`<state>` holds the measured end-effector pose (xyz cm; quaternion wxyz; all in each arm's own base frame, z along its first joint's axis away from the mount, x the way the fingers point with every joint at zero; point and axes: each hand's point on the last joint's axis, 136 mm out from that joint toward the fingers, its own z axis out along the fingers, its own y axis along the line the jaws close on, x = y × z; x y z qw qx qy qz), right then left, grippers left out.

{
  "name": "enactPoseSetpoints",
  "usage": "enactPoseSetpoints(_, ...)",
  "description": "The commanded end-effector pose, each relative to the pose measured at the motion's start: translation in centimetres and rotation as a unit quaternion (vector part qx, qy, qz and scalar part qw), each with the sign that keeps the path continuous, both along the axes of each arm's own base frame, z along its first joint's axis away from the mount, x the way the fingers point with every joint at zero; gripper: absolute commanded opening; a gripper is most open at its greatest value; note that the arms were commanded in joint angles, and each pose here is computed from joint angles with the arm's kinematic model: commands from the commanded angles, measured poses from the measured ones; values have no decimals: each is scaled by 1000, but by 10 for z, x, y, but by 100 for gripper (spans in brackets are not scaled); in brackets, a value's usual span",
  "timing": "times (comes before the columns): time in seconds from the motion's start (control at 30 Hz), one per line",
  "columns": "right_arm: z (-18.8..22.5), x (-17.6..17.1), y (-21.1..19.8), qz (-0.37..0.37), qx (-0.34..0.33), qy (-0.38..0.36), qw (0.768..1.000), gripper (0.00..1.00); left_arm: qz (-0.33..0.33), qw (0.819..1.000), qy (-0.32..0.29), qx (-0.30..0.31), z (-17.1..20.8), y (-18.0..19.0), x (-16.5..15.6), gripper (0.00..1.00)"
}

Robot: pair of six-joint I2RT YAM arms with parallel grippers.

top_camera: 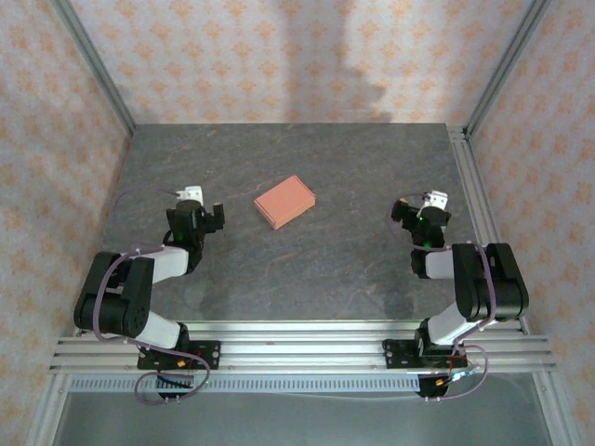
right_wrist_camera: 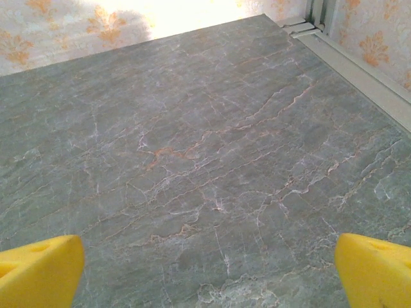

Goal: Fold the paper box

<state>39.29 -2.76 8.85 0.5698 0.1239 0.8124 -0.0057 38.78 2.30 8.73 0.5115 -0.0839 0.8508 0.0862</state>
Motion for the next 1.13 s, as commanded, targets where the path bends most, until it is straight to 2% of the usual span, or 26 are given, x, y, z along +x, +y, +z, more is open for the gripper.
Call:
enactPoseSetpoints(0.0,3,3,1,6,-1,-2,1000,99,21,999,-28,22,16,10,6,100)
enactPoseSetpoints(0.13,3,4,1,6,-1,-2,1000,99,38,998,-41,25,11,14,-2,100)
enactPoseSetpoints(0.17,3,3,1,6,-1,-2,1000,99,41,997,-64,29,11,16,-2,100)
enactPoseSetpoints(0.23,3,4,1,6,-1,-2,1000,99,42,998,-41,23,9,15,-3,100)
enactPoseSetpoints(0.27,3,3,1,6,-1,-2,1000,99,39,997,-59,25,11,16,-1,100)
enactPoseSetpoints(0.4,3,4,1,6,-1,-2,1000,99,40,998,-45,21,9,16,-2,100)
enactPoseSetpoints(1.1,3,3,1,6,-1,-2,1000,99,39,998,-49,22,10,16,-1,100)
